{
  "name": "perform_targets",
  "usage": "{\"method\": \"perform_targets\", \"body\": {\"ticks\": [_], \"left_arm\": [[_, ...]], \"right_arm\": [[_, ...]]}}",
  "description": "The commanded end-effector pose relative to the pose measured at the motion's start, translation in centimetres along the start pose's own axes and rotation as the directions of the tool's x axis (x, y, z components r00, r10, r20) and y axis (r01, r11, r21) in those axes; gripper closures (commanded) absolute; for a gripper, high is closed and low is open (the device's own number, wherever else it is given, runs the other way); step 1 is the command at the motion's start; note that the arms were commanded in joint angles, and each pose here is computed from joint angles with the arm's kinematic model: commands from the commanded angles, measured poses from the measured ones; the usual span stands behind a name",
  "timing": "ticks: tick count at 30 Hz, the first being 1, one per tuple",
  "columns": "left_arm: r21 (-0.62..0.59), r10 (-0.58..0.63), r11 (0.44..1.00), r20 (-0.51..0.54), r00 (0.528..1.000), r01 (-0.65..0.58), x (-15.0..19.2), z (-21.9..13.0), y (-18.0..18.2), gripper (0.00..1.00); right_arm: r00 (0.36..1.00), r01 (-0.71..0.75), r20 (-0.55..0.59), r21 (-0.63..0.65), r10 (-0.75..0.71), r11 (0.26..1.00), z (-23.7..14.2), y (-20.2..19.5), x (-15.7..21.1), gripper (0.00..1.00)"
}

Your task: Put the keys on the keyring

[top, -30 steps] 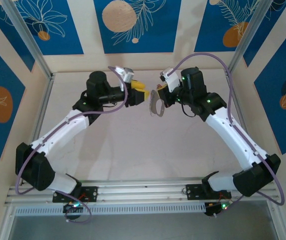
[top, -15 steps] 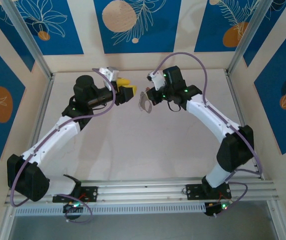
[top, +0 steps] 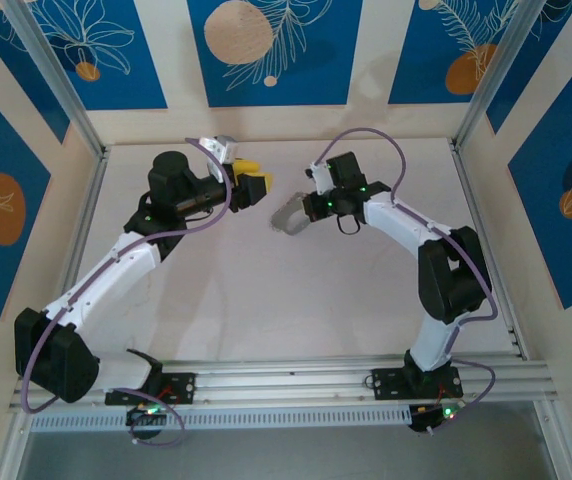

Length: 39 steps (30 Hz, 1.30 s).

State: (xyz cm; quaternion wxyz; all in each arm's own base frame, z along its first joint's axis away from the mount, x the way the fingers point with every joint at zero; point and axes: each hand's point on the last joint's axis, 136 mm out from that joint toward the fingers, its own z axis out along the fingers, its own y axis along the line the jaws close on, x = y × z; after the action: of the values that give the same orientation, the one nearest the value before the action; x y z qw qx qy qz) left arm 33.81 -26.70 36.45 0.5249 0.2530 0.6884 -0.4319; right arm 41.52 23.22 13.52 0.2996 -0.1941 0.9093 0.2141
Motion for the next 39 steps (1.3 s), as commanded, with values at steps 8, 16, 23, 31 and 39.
{"method": "perform_targets", "body": {"ticks": [8,16,23,31,39], "left_arm": [[0.027,-0.023,0.999,0.005,1.000,0.023,0.0,0.5,0.3,0.43],[0.051,-0.033,0.998,-0.015,0.999,0.034,0.4,0.7,0.1,0.44],[0.074,-0.042,0.996,-0.035,0.998,0.044,0.7,0.9,-0.1,0.44],[0.085,-0.054,0.995,-0.052,0.997,0.058,1.3,1.2,0.0,0.44],[0.086,-0.050,0.995,-0.068,0.996,0.056,1.7,0.7,-0.4,0.40]], "right_arm": [[0.991,-0.127,-0.032,0.064,0.129,0.990,-1.1,-2.6,3.5,1.00],[0.971,-0.196,-0.123,0.092,0.206,0.976,-0.4,-3.0,8.0,1.00],[0.940,-0.239,-0.221,0.118,0.260,0.964,0.0,-2.6,12.3,1.00],[0.894,-0.265,-0.325,0.167,0.307,0.950,-0.9,-1.7,17.1,0.92],[0.902,-0.348,-0.223,0.130,0.370,0.928,-6.3,0.0,14.5,0.21]]}}
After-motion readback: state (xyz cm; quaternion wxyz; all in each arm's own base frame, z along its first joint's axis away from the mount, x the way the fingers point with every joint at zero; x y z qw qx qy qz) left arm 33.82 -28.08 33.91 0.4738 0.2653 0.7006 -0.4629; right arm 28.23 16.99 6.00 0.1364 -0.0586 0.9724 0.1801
